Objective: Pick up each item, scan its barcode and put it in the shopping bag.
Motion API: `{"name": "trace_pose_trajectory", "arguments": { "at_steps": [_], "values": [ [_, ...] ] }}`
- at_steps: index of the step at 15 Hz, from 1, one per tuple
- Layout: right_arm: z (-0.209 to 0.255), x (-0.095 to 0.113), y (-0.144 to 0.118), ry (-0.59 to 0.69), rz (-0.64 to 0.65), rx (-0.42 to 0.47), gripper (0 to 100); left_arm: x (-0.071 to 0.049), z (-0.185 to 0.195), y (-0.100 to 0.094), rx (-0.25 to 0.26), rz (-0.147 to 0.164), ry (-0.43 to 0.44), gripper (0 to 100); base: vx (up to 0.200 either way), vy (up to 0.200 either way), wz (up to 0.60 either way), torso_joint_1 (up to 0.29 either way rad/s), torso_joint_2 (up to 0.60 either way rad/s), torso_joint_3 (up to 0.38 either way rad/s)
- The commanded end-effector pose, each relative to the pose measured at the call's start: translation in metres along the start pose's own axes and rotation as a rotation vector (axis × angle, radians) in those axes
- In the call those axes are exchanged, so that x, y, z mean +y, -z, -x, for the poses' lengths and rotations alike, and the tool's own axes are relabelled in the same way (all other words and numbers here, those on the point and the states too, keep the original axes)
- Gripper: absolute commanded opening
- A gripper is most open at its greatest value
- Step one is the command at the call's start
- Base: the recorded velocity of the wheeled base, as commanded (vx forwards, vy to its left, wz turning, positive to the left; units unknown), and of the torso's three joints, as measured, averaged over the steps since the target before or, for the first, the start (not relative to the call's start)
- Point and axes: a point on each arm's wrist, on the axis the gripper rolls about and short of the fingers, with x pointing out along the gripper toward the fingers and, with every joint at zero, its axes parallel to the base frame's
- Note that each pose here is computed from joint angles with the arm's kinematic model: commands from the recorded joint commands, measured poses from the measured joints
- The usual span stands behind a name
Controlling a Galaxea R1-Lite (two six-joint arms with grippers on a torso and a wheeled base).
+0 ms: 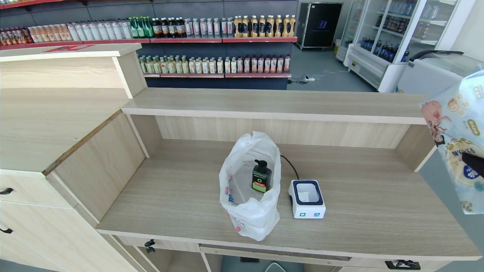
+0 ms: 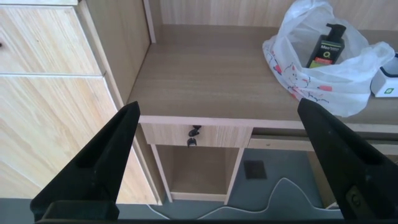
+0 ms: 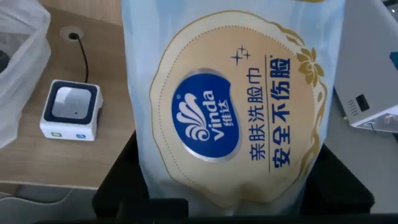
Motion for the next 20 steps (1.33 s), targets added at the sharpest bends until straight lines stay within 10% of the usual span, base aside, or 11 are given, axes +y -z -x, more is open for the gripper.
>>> {"name": "trace_pose_trajectory", "arguments": {
  "at_steps": [1,5,9,20],
  "values": [
    [-0.008,0.003,0.005,-0.042,-0.046,0.033,0,0.000,0.000,0.000,0.002,0.001,-0.001,100,0.000,0.000,0.60,0.002,0.00,0.002],
    [-0.039,-0.003,0.026,-0.582,-0.594,0.182,0,0.000,0.000,0.000,0.002,-0.001,-0.001,100,0.000,0.000,0.15,0.001,0.00,-0.001],
    [-0.070,-0.020,0.061,-0.731,-0.759,0.307,0,0.000,0.000,0.000,0.002,-0.001,-0.001,100,0.000,0.000,0.00,0.000,0.00,0.000],
    [-0.126,-0.017,0.131,-0.877,-0.769,0.500,0,0.000,0.000,0.000,0.002,0.001,-0.001,100,0.000,0.000,0.00,0.000,0.00,0.000]
  ]
}}
